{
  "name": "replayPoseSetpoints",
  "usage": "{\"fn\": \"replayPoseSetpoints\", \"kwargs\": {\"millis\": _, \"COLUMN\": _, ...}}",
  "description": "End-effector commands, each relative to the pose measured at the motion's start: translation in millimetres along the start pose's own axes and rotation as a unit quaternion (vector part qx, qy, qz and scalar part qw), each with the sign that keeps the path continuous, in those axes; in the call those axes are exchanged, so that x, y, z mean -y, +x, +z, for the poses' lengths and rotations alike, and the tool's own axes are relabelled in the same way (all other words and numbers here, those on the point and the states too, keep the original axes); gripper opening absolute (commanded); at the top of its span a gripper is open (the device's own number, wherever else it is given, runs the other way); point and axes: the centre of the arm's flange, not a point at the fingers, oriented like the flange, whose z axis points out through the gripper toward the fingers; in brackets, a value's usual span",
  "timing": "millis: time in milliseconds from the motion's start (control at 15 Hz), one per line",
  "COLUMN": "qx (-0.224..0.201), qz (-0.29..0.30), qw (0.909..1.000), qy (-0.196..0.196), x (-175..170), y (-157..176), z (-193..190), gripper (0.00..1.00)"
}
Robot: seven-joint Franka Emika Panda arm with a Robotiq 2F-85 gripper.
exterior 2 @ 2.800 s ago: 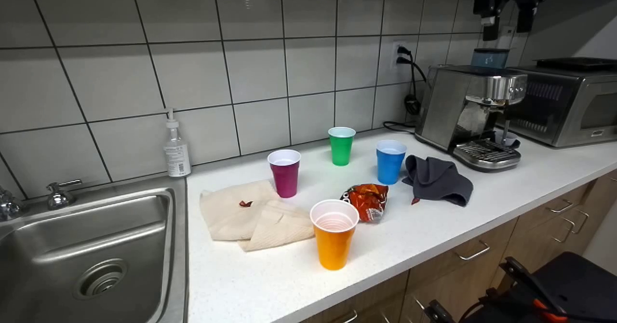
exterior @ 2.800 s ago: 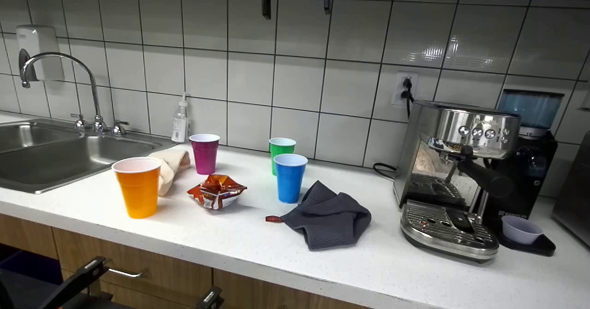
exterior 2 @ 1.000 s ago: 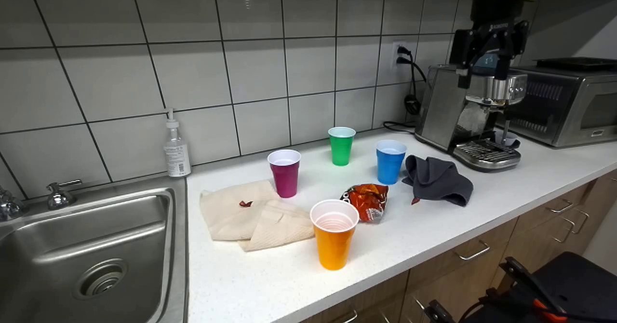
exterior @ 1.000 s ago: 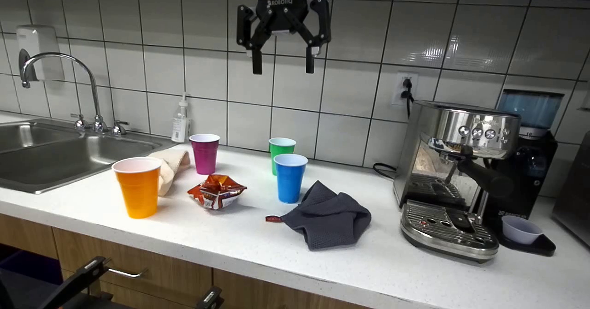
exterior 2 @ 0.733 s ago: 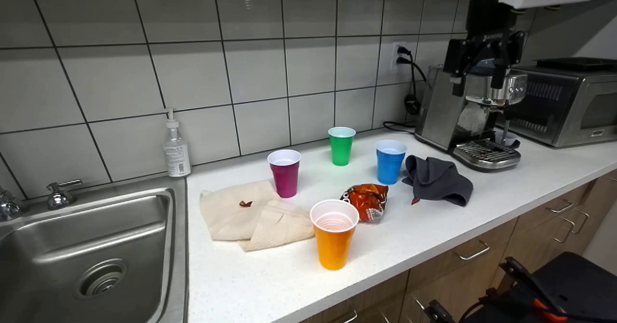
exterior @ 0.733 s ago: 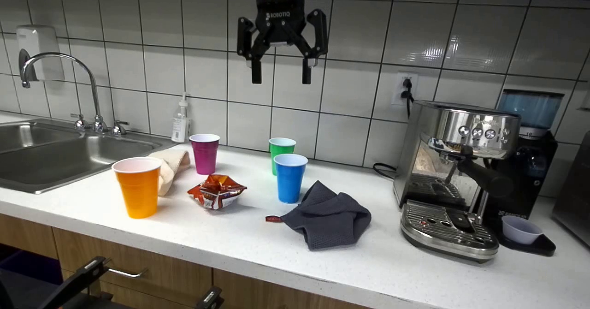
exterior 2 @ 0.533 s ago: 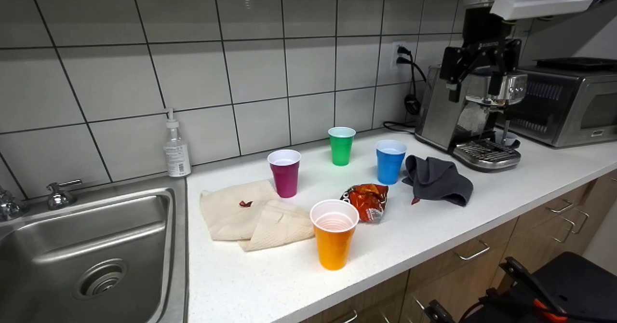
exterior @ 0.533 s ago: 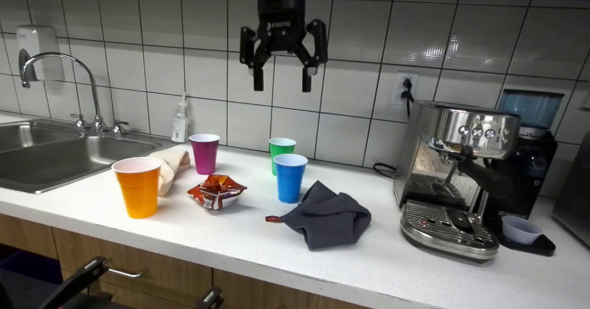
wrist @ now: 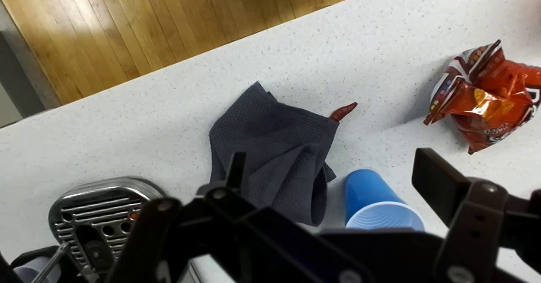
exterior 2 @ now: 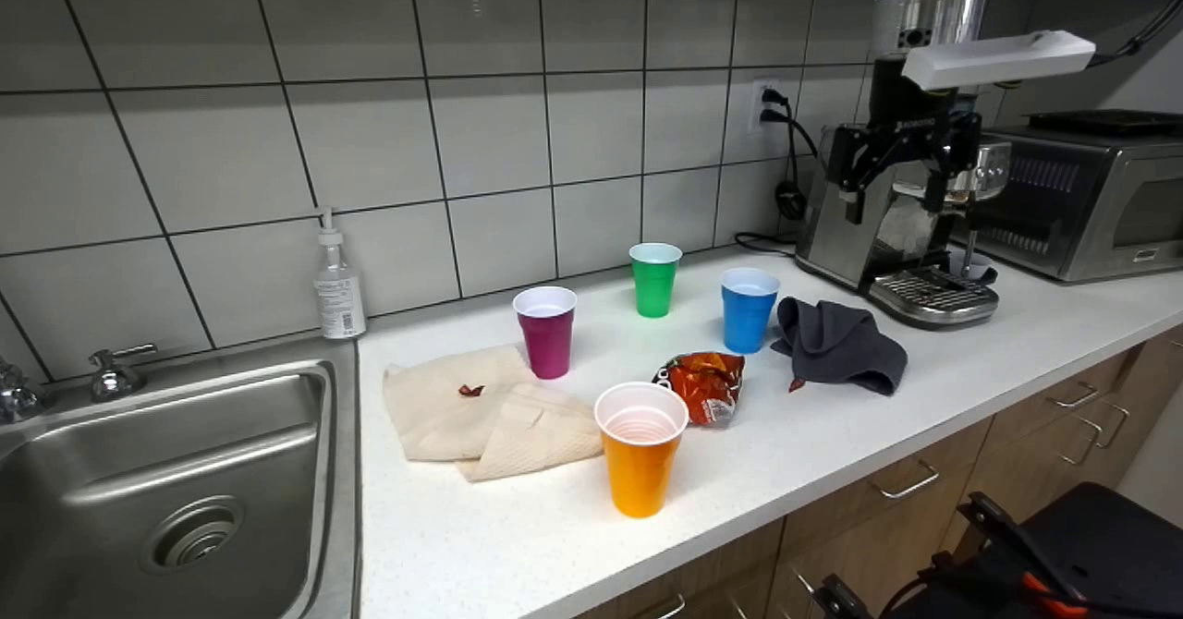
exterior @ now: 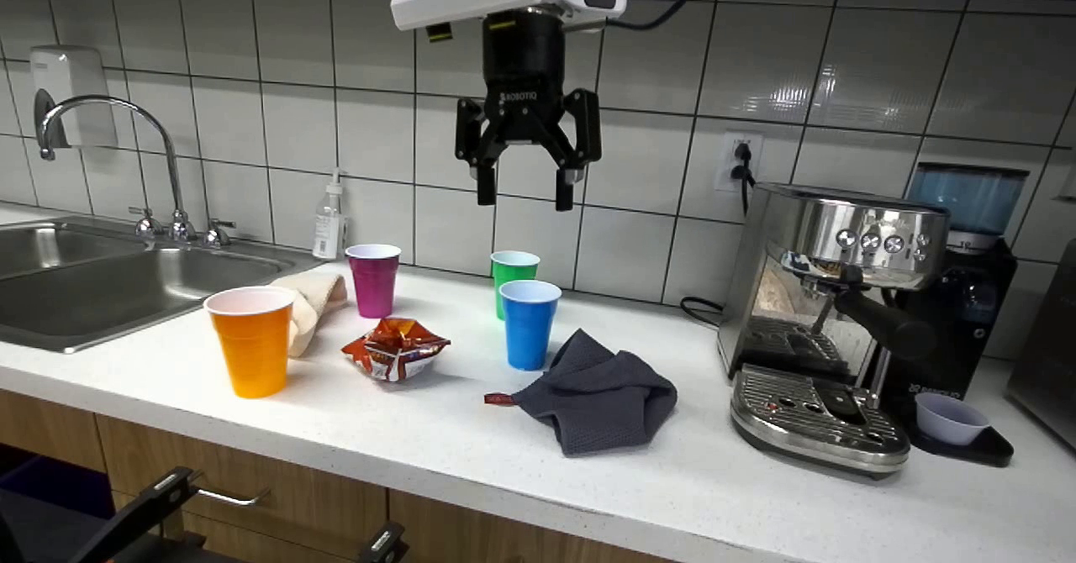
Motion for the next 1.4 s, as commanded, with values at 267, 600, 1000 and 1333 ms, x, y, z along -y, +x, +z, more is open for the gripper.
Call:
{"fn": "replayPoseSetpoints", "kwargs": {"millis": 267, "qx": 0.016, "qz": 0.054, "qw": 0.9984, "qy": 0.001, "x": 2, "y": 37, "z": 36, "gripper": 1.00}}
{"fn": "replayPoseSetpoints", "kwargs": {"millis": 600, "qx": 0.027, "qz": 0.073, "qw": 0.9969, "qy": 0.007, "x": 4, "y": 59, "z": 55, "gripper": 1.00}}
{"fn": "replayPoseSetpoints", "kwargs": {"millis": 1000, "qx": 0.027, "qz": 0.083, "qw": 0.9962, "qy": 0.000, "x": 7, "y": 87, "z": 77, "gripper": 1.00}}
{"fn": "replayPoseSetpoints", "kwargs": {"millis": 1333, "qx": 0.025, "qz": 0.089, "qw": 0.9957, "qy": 0.001, "x": 12, "y": 116, "z": 94, "gripper": 1.00}}
